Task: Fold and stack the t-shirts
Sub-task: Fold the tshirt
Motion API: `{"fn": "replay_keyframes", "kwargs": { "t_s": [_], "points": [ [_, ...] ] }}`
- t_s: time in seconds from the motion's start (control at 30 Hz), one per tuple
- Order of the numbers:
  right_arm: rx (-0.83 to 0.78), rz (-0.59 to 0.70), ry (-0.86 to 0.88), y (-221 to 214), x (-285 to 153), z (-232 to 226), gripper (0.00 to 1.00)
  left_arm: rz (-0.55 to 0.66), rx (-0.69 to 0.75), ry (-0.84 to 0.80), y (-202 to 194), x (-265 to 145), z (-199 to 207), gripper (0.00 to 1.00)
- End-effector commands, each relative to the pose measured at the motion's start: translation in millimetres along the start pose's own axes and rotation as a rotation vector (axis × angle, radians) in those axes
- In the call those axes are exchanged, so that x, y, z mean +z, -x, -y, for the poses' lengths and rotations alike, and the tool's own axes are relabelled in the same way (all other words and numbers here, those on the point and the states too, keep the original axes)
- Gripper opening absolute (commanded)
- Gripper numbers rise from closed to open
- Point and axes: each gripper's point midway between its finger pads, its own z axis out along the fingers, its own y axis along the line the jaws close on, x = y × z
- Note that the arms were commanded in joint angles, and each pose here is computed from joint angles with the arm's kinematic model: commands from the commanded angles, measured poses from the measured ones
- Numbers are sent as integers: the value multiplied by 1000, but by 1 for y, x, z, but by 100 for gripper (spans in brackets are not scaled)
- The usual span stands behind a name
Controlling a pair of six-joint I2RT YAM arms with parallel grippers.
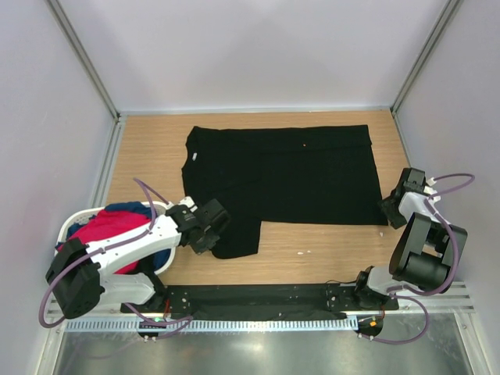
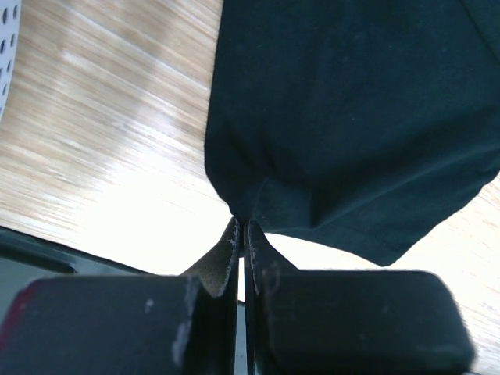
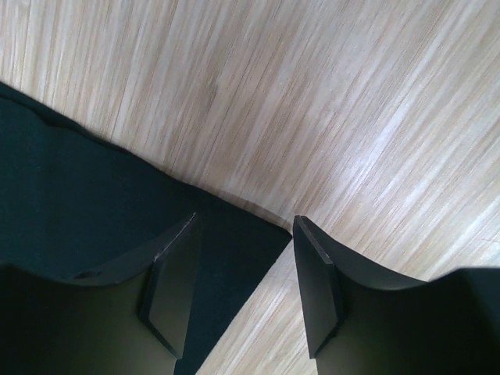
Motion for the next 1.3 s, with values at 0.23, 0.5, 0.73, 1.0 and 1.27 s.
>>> {"fn": "replay_keyframes", "kwargs": {
  "t_s": [0.23,0.5,0.73,1.0,1.27],
  "points": [
    [3,-8,-21,-7,0,9,52,33,-20,-38,8,-12,-5,0],
    [-11,10,-34,-3,-1,12,52,25,-19,-37,6,-11,-5,0],
    [-22,-24,-63,-15,13,18,31,43,-17,-39,12,-18,-3,0],
    [-25,-14,7,-5,3,1,9,113,17,-54,35,-43,10,0],
    [-36,23,73,21,-18,-18,1,213,28,-167,68,-86,37,0]
  ]
}}
